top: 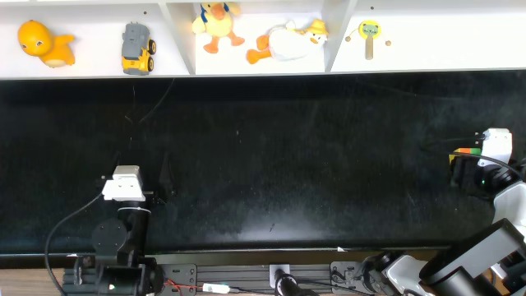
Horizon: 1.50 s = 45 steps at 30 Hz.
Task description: Store Toys
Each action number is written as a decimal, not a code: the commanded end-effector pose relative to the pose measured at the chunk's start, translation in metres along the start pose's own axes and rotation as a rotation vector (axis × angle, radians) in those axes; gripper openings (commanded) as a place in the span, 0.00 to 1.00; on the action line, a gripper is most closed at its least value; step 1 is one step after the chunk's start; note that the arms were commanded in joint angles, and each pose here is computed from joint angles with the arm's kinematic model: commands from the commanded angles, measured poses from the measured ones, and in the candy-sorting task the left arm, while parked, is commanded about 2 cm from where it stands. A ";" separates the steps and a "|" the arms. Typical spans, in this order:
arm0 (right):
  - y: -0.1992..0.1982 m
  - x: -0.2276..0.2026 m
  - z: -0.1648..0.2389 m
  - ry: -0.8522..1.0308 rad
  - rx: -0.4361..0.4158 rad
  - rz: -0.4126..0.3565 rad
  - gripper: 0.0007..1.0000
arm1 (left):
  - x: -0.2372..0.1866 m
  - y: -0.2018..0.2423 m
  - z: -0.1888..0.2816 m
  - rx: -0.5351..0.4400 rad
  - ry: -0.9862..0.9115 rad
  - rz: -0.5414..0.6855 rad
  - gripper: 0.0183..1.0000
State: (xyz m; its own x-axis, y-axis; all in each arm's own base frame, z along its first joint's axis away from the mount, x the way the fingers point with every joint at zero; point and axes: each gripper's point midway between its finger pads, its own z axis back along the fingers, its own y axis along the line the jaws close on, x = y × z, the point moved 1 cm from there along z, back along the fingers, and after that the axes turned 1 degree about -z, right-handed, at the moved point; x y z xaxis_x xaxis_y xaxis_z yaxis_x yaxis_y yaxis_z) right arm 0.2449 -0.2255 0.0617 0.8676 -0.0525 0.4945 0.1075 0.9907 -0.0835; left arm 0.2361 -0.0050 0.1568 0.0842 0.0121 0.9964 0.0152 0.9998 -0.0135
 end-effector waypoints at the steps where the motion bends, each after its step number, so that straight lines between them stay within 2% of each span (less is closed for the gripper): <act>1: 0.002 0.002 -0.001 -0.012 0.013 -0.015 0.71 | 0.000 -0.002 0.000 -0.009 -0.005 0.021 1.00; 3: 0.002 0.002 -0.001 -0.013 0.013 -0.015 0.61 | 0.000 -0.002 0.000 -0.009 -0.005 0.022 1.00; 12: 0.002 0.003 -0.001 -0.013 0.012 -0.015 0.53 | 0.000 -0.002 0.000 -0.009 -0.005 0.022 1.00; 22: 0.017 0.034 0.015 -0.067 0.006 0.018 0.52 | 0.000 -0.002 0.000 -0.009 -0.005 0.022 1.00; 29: 0.025 0.090 0.037 -0.147 0.013 -0.012 0.51 | 0.000 -0.002 0.000 -0.009 -0.005 0.022 1.00; 32: 0.025 0.116 0.048 -0.194 0.000 0.010 0.51 | 0.000 -0.002 0.000 -0.009 -0.005 0.021 1.00; 36: 0.026 0.132 0.043 -0.175 -0.025 -0.016 0.49 | 0.000 -0.002 0.000 -0.009 -0.005 0.022 1.00; 45: 0.032 0.177 0.043 -0.252 0.008 -0.070 0.50 | 0.000 -0.002 0.000 -0.009 -0.005 0.022 1.00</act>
State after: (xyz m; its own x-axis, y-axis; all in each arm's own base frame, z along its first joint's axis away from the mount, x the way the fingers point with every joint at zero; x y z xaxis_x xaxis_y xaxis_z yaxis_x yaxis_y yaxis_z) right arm 0.3626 -0.1924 0.1552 0.7650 -0.0680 0.6405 0.1282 0.9906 -0.0480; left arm 0.2361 -0.0049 0.1567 0.0846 0.0121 0.9963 0.0148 0.9998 -0.0134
